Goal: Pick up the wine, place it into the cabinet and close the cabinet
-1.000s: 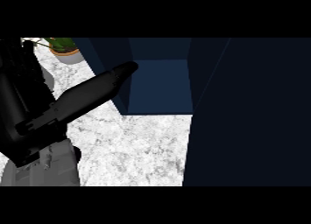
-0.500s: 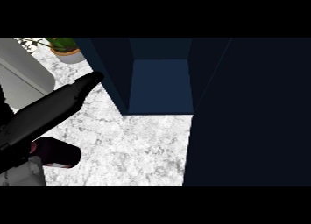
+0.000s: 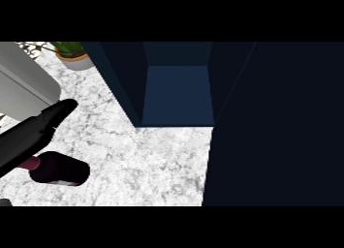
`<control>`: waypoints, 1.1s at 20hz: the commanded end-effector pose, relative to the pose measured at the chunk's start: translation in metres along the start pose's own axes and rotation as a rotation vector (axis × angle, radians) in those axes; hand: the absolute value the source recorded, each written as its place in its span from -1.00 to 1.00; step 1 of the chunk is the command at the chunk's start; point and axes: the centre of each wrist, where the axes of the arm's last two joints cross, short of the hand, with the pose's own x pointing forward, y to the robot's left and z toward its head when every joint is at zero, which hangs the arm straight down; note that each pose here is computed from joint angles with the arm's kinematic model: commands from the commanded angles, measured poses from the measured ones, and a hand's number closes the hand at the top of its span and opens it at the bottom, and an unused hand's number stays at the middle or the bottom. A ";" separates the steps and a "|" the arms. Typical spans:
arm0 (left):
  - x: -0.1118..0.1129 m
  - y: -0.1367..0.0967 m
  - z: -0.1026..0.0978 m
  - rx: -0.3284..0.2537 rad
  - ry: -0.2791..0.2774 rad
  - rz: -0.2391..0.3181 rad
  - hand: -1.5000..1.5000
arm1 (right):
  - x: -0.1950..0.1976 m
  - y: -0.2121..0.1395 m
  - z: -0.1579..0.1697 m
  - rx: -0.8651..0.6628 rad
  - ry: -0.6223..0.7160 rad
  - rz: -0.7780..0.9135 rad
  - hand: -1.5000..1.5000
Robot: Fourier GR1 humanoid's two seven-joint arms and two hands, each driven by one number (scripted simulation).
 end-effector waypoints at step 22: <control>-0.092 0.061 0.012 0.068 0.220 -0.072 -1.00 | 0.054 0.000 0.038 0.003 -0.091 -0.005 -1.00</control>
